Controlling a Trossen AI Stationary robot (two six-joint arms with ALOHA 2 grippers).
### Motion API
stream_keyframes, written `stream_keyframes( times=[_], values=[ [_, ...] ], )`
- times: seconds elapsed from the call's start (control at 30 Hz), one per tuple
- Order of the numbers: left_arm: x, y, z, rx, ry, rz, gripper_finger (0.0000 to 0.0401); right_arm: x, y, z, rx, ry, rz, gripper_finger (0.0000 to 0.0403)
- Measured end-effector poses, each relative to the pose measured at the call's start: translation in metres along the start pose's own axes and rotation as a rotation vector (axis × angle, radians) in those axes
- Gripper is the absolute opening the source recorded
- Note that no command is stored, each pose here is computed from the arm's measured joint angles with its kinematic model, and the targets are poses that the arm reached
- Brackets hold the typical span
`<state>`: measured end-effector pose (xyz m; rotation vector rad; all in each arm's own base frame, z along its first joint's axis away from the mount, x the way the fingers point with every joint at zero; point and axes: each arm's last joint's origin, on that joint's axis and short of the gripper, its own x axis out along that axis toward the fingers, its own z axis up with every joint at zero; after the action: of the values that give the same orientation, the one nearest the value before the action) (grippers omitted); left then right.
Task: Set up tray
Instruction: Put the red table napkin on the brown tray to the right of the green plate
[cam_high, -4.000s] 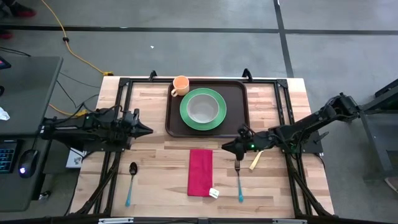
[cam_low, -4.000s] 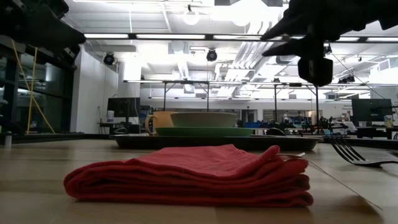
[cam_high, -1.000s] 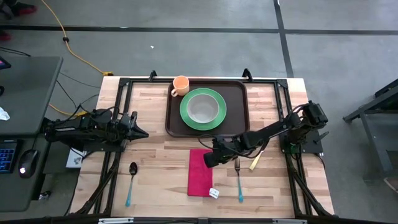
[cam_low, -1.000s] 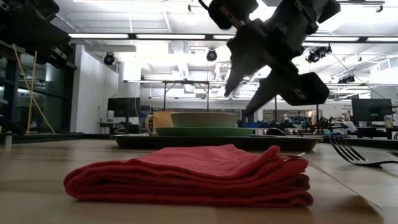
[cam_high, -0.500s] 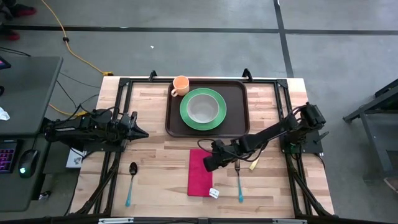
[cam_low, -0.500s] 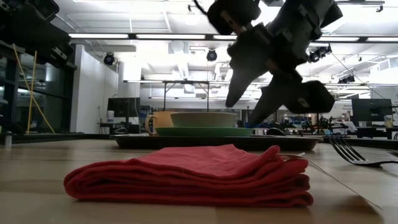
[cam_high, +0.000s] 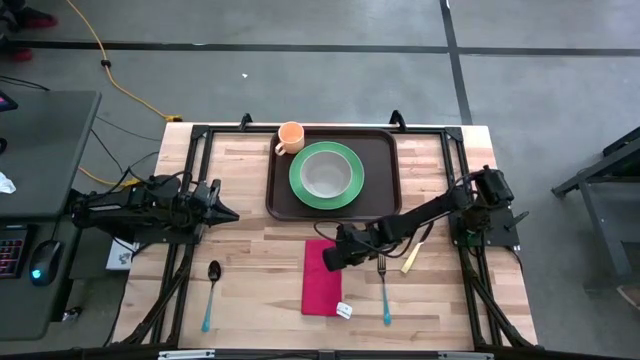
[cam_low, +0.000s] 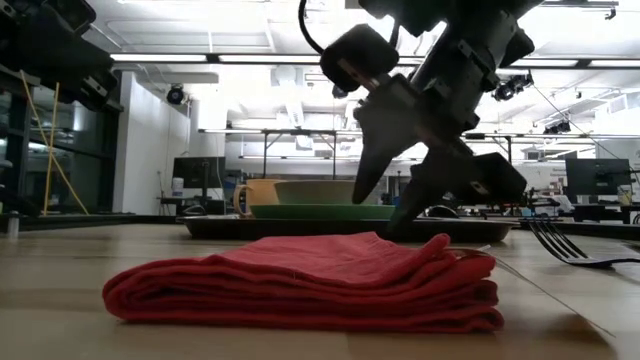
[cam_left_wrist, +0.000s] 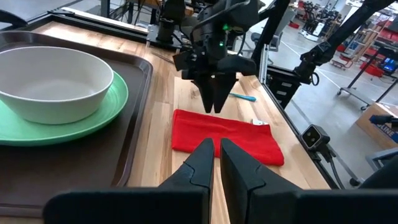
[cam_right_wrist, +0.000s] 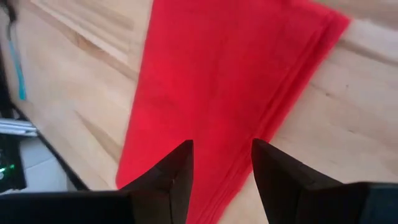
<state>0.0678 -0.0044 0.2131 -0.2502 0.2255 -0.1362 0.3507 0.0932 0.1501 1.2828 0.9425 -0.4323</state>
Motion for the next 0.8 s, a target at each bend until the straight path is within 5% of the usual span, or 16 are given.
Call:
stream_keyframes(
  times=[0.8],
  values=[
    [0.0000,0.0000,-0.0001,0.000,0.001,0.000,0.0056,0.0024,-0.0083,-0.0003,0.031,-0.003,-0.078,0.0139]
  ],
)
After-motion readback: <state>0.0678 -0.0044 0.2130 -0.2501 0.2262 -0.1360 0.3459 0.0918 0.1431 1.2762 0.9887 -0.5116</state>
